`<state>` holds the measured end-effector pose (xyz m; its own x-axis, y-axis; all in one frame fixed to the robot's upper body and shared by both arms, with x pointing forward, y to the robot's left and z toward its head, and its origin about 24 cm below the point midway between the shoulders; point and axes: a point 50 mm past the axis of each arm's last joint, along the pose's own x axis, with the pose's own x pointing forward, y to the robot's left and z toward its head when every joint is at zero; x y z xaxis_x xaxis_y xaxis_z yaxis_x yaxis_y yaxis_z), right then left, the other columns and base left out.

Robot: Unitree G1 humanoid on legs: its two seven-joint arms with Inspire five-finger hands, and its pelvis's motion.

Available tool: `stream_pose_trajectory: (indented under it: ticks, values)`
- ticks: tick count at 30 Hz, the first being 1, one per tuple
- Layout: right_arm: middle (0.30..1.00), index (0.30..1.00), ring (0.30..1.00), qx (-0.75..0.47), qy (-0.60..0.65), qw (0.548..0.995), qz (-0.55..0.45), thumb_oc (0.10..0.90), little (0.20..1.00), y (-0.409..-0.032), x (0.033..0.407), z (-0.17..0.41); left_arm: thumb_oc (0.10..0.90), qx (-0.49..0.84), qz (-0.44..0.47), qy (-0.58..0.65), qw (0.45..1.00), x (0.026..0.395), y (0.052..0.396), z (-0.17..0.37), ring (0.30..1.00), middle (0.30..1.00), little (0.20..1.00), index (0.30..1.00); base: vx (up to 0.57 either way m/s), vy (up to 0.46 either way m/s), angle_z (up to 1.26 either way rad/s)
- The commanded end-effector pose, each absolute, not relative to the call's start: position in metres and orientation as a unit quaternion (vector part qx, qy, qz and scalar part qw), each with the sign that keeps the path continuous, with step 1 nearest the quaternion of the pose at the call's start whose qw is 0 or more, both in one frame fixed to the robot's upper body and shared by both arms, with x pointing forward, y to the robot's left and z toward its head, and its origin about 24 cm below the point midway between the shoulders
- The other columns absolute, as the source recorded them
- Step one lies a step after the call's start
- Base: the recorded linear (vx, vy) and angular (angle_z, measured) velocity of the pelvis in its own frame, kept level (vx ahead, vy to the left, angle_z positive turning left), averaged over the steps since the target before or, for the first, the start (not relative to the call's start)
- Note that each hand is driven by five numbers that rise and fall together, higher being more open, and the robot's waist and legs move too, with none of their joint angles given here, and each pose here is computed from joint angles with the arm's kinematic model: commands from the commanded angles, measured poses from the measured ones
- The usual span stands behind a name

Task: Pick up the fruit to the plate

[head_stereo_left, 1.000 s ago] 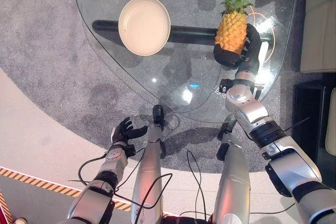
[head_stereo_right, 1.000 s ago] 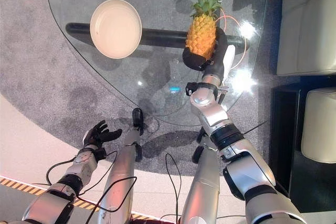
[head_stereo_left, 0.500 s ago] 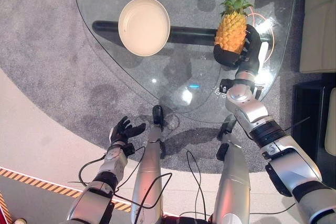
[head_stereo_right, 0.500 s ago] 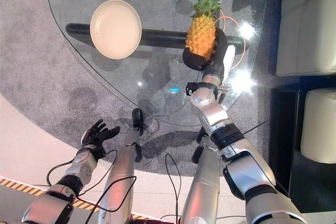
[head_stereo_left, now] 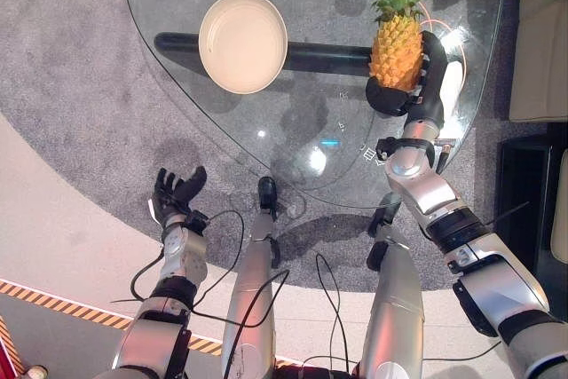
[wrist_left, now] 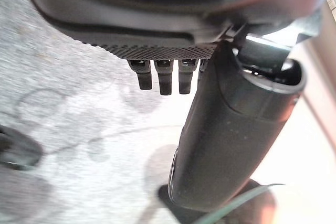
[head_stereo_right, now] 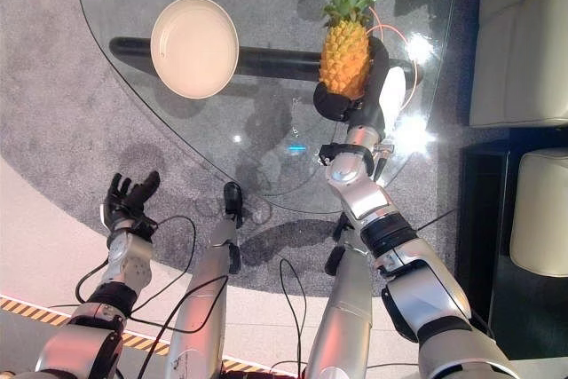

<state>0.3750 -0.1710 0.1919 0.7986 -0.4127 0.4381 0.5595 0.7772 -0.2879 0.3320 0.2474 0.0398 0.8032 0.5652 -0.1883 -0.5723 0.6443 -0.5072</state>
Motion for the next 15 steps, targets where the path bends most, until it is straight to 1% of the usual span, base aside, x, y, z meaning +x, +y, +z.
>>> stream_pose_trajectory:
  ticks: [1, 8, 15]
  values:
    - [0.3, 0.3, 0.3, -0.206, -0.345, 0.871, -0.282, 0.1, 0.2, -0.172, 0.354, 0.254, 0.8, -0.288, 0.374, -0.121, 0.873, 0.332, 0.288, 0.09, 0.9, 0.9, 0.9, 0.9, 0.0, 0.0, 0.0]
    - [0.3, 0.3, 0.3, -0.221, -0.38, 0.854, -0.277, 0.1, 0.2, -0.172, 0.346, 0.258, 0.8, -0.336, 0.365, -0.212, 0.842, 0.336, 0.292, 0.133, 0.9, 0.9, 0.9, 0.9, 0.0, 0.0, 0.0]
    - [0.3, 0.3, 0.3, -0.237, -0.422, 0.837, -0.254, 0.1, 0.2, -0.163, 0.339, 0.269, 0.8, -0.344, 0.293, -0.3, 0.84, 0.341, 0.277, 0.179, 0.9, 0.9, 0.9, 0.9, 0.0, 0.0, 0.0]
